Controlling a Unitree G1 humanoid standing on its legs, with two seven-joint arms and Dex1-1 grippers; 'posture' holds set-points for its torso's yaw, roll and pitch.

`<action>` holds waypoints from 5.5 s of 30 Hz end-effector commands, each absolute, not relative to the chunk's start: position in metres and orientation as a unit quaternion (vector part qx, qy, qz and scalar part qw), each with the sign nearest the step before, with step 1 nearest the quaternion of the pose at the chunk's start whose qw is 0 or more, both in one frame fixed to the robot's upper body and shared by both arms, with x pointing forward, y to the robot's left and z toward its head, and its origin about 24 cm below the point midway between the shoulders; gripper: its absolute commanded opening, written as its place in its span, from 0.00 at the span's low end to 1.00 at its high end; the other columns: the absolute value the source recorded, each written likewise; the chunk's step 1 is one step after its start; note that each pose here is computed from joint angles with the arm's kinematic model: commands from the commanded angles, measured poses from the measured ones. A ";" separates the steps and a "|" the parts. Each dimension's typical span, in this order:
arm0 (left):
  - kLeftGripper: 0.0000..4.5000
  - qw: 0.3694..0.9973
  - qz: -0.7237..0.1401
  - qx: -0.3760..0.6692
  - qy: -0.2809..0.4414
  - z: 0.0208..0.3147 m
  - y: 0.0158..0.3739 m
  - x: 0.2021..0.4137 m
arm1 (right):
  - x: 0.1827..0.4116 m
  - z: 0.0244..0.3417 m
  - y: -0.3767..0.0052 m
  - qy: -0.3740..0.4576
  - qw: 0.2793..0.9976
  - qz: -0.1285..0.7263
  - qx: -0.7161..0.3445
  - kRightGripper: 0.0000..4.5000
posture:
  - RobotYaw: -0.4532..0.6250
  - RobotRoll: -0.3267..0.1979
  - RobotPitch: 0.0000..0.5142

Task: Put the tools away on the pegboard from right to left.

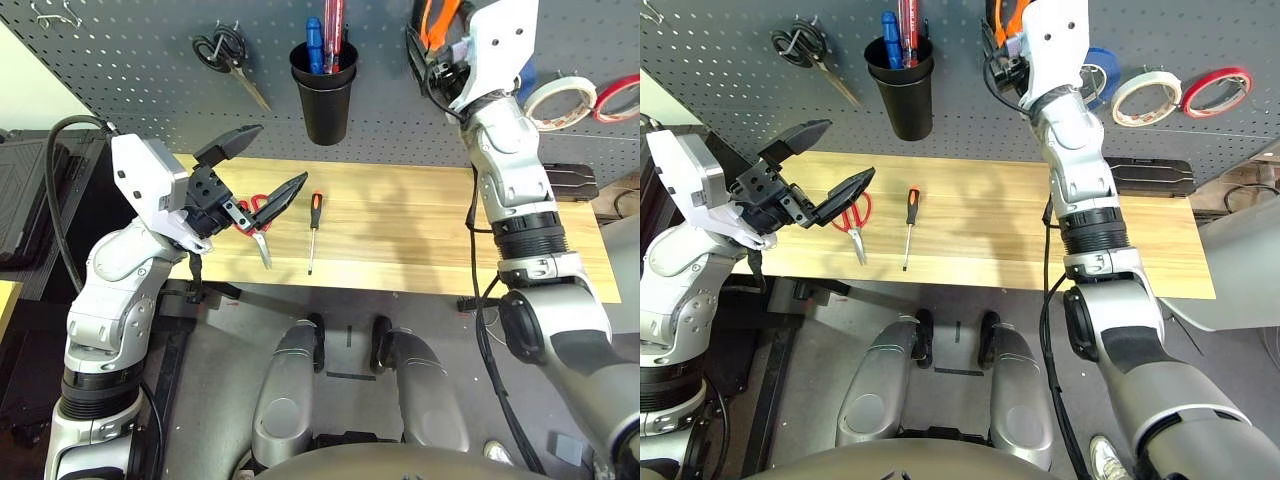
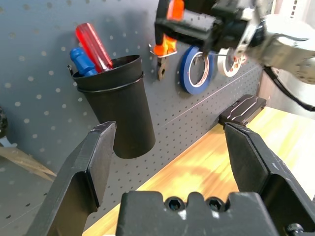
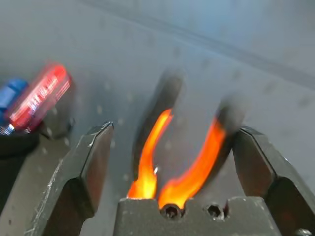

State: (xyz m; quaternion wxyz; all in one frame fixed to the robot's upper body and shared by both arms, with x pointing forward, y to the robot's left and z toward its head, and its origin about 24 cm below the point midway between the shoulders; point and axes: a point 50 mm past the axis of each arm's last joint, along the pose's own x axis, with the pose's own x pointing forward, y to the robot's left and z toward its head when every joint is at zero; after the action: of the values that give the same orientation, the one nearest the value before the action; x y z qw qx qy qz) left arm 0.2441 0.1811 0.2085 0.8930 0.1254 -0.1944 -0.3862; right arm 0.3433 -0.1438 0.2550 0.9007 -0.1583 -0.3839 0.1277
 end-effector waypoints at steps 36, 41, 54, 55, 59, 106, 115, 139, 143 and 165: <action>1.00 0.962 -0.198 0.096 0.162 0.073 0.161 0.283 | 0.251 0.076 -0.203 0.190 0.873 0.383 -0.234 0.99 | 0.50 0.62 0.69; 1.00 0.961 -0.191 0.083 0.184 0.068 0.151 0.296 | 0.248 0.072 -0.202 0.204 0.876 0.381 -0.215 0.99 | 0.48 0.62 0.71; 1.00 0.952 -0.169 0.079 0.242 0.052 0.128 0.326 | 0.248 0.066 -0.189 0.190 0.884 0.385 -0.187 0.99 | 0.46 0.62 0.72; 1.00 0.951 -0.164 0.079 0.249 0.052 0.127 0.329 | 0.248 0.066 -0.189 0.190 0.884 0.385 -0.187 0.99 | 0.46 0.62 0.72; 1.00 0.950 -0.151 0.078 0.262 0.054 0.123 0.340 | 0.247 0.063 -0.187 0.190 0.883 0.385 -0.187 0.99 | 0.46 0.62 0.73; 0.15 0.958 -0.116 -0.016 0.262 0.081 0.126 0.322 | 0.270 0.077 -0.168 0.122 0.879 0.421 -0.185 1.00 | 0.54 0.62 0.64; 0.15 0.983 -0.087 -0.051 0.156 0.124 0.158 0.284 | 0.274 0.118 -0.174 0.037 0.887 0.429 -0.165 1.00 | 0.59 0.62 0.58; 0.15 0.978 -0.147 -0.078 -0.126 0.268 0.171 0.280 | 0.263 0.219 -0.220 -0.027 0.880 0.459 -0.119 1.00 | 0.51 0.62 0.49; 0.15 0.971 -0.152 -0.090 -0.162 0.289 0.170 0.283 | 0.264 0.224 -0.224 -0.051 0.886 0.445 -0.115 1.00 | 0.51 0.62 0.48; 0.15 0.933 -0.164 -0.195 -0.254 0.340 0.145 0.297 | 0.257 0.212 -0.222 -0.149 0.892 0.417 -0.089 1.00 | 0.48 0.62 0.50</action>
State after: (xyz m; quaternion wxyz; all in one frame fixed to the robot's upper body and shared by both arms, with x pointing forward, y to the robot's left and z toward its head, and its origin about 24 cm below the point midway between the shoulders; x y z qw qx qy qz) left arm 0.2963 0.1505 0.3358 0.9374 -0.1921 -0.2426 -0.1596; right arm 0.2590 -0.2181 0.2083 0.8901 -0.0908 -0.1355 0.4255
